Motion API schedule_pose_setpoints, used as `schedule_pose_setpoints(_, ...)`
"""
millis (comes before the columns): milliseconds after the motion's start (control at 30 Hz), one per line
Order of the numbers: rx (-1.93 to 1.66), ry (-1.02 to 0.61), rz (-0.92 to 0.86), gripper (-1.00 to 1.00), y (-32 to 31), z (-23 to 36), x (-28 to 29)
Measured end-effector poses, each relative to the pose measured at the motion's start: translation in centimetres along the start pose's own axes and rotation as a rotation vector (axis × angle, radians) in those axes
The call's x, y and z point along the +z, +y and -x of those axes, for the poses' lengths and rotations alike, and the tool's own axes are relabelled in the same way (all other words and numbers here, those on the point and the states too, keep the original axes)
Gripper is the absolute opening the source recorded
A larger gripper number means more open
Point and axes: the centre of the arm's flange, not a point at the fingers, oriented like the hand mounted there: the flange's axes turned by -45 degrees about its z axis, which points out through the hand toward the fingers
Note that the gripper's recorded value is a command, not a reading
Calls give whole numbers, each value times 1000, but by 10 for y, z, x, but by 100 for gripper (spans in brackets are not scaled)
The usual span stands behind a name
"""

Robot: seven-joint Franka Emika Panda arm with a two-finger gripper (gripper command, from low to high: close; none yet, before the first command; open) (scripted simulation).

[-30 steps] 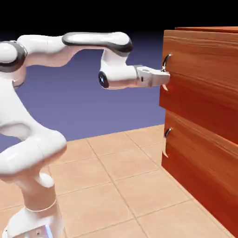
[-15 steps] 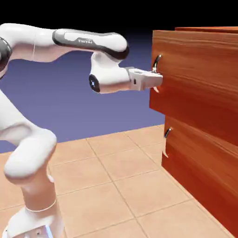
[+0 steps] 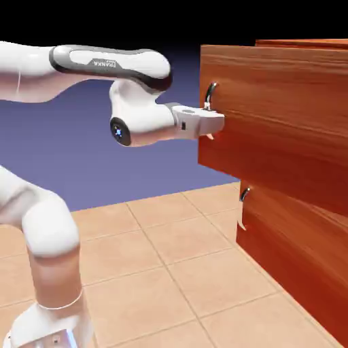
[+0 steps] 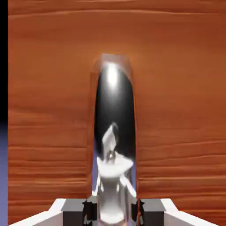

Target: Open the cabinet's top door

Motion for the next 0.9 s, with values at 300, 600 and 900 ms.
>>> schedule_pose_setpoints(300,0,0,-119,-100,21,0,-56)
schedule_pose_setpoints(600,-1,-1,-179,-100,34,0,-83)
schedule_pose_setpoints(900,-1,1,-235,-100,47,0,-107)
